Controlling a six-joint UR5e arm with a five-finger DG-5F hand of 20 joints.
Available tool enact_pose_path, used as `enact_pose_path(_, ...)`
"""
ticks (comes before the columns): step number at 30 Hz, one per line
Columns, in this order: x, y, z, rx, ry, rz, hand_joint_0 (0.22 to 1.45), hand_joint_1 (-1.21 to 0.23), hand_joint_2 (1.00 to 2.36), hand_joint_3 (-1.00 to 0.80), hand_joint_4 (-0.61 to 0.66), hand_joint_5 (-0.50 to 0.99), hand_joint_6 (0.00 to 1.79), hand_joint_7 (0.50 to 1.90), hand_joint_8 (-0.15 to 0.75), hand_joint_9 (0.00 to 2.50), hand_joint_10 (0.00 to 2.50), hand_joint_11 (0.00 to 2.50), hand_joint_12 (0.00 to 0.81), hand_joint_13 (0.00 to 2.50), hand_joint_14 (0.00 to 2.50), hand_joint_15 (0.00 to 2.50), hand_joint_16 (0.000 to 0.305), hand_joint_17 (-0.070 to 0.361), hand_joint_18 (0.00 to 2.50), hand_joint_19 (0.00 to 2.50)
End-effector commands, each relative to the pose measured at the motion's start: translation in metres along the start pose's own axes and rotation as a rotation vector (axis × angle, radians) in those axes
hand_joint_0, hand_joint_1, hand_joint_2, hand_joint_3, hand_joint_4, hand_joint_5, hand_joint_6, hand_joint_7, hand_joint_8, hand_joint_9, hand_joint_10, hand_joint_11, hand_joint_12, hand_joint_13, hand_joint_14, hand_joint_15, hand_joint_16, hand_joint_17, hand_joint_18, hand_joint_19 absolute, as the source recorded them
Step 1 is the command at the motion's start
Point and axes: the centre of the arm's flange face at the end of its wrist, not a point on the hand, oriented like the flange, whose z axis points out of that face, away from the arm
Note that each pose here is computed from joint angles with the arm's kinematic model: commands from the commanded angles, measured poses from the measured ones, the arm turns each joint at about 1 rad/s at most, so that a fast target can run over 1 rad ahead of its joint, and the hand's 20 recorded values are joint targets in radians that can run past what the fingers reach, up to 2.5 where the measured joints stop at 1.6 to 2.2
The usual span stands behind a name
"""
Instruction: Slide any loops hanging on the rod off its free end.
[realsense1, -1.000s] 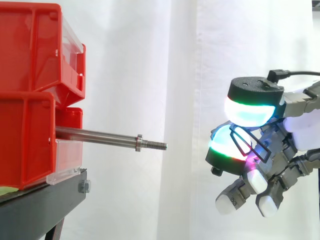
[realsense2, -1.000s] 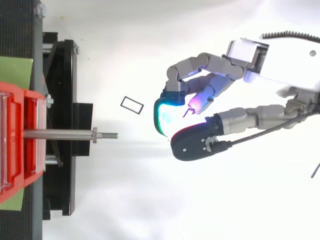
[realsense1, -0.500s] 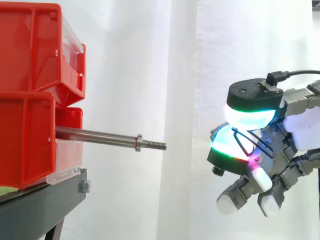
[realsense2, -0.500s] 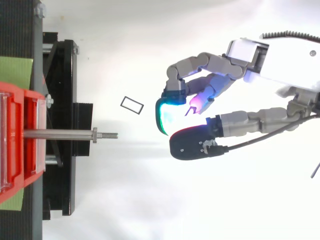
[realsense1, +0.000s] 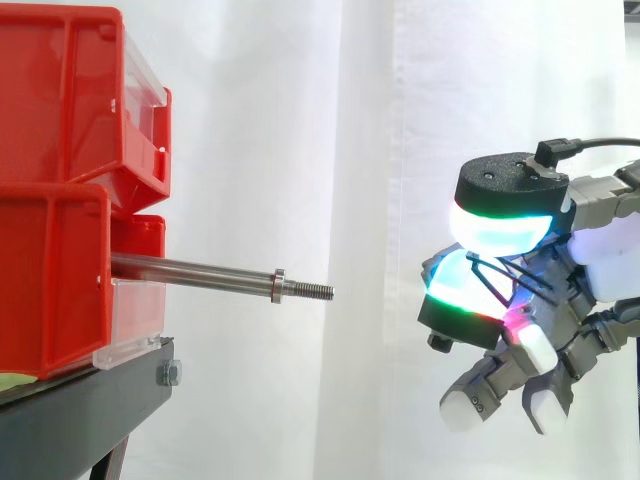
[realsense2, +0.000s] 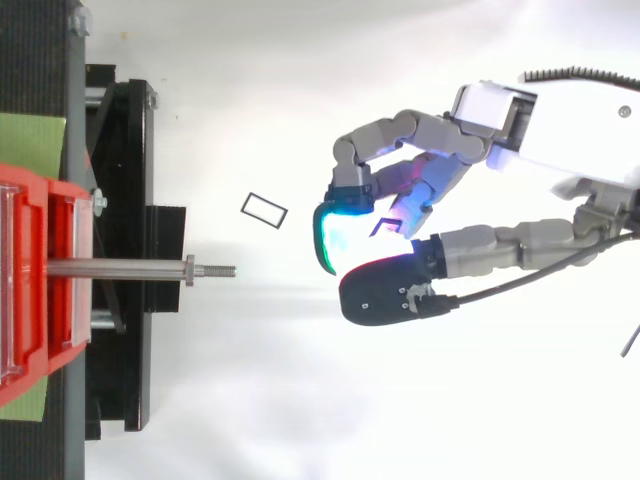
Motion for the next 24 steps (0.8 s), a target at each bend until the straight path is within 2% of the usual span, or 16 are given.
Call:
enact_pose_path(1, 0.0014, 0.0004, -0.0002, -0.001, 0.002, 0.0, 0.57, -0.62, 1.01, -0.04, 0.05, -0.01, 0.62, 1.4, 0.239, 1.18, 0.01, 0.33, 0.353, 0.74, 0.0, 0.05, 0.057, 0.129, 0.89, 0.46)
enact_pose_path(3, 0.0025, 0.0007, -0.0003, -0.001, 0.003, -0.001, 0.57, -0.63, 1.0, 0.0, 0.1, 0.01, 0.55, 1.54, 0.236, 1.19, 0.01, 0.27, 0.36, 0.75, 0.0, 0.03, 0.06, 0.134, 0.91, 0.45)
enact_pose_path(4, 0.0025, 0.0007, -0.0003, -0.001, 0.003, -0.001, 0.57, -0.61, 1.05, 0.01, 0.13, 0.02, 0.5, 1.62, 0.231, 1.19, 0.01, 0.23, 0.359, 0.74, 0.0, 0.03, 0.06, 0.134, 0.89, 0.45)
enact_pose_path(9, 0.0055, 0.0015, -0.0007, -0.002, 0.008, -0.002, 0.54, -0.53, 1.18, -0.02, 0.2, 0.02, 0.5, 1.56, 0.234, 1.16, 0.01, 0.19, 0.362, 0.72, 0.0, 0.04, 0.06, 0.136, 0.86, 0.49)
enact_pose_path(10, 0.0066, 0.0017, -0.0009, -0.003, 0.009, -0.002, 0.53, -0.47, 1.28, -0.05, 0.21, 0.02, 0.5, 1.56, 0.24, 1.15, 0.01, 0.19, 0.369, 0.71, 0.0, 0.03, 0.061, 0.138, 0.84, 0.49)
enact_pose_path(11, 0.0066, 0.0017, -0.0009, -0.003, 0.009, -0.002, 0.53, -0.45, 1.28, -0.06, 0.22, 0.02, 0.5, 1.56, 0.252, 1.14, 0.01, 0.18, 0.369, 0.7, 0.0, 0.04, 0.062, 0.139, 0.84, 0.49)
enact_pose_path(12, 0.0076, 0.002, -0.001, -0.003, 0.011, -0.002, 0.53, -0.45, 1.25, -0.06, 0.23, 0.01, 0.5, 1.56, 0.25, 1.14, 0.01, 0.18, 0.369, 0.7, 0.0, 0.04, 0.062, 0.139, 0.84, 0.49)
enact_pose_path(14, 0.0076, 0.002, -0.001, -0.003, 0.011, -0.002, 0.56, -0.47, 1.06, -0.05, 0.24, 0.01, 0.5, 1.55, 0.251, 1.12, 0.01, 0.18, 0.367, 0.69, 0.0, 0.04, 0.061, 0.138, 0.83, 0.49)
enact_pose_path(15, 0.0086, 0.0023, -0.0012, -0.004, 0.012, -0.003, 0.57, -0.48, 1.02, -0.05, 0.24, 0.01, 0.5, 1.55, 0.25, 1.12, 0.01, 0.18, 0.367, 0.69, 0.0, 0.04, 0.061, 0.138, 0.83, 0.5)
enact_pose_path(24, 0.0084, 0.0023, -0.0012, -0.003, 0.011, -0.003, 0.56, -0.47, 1.01, -0.14, 0.28, 0.01, 0.5, 1.52, 0.246, 1.1, 0.01, 0.16, 0.357, 0.69, 0.0, 0.04, 0.059, 0.132, 0.82, 0.51)
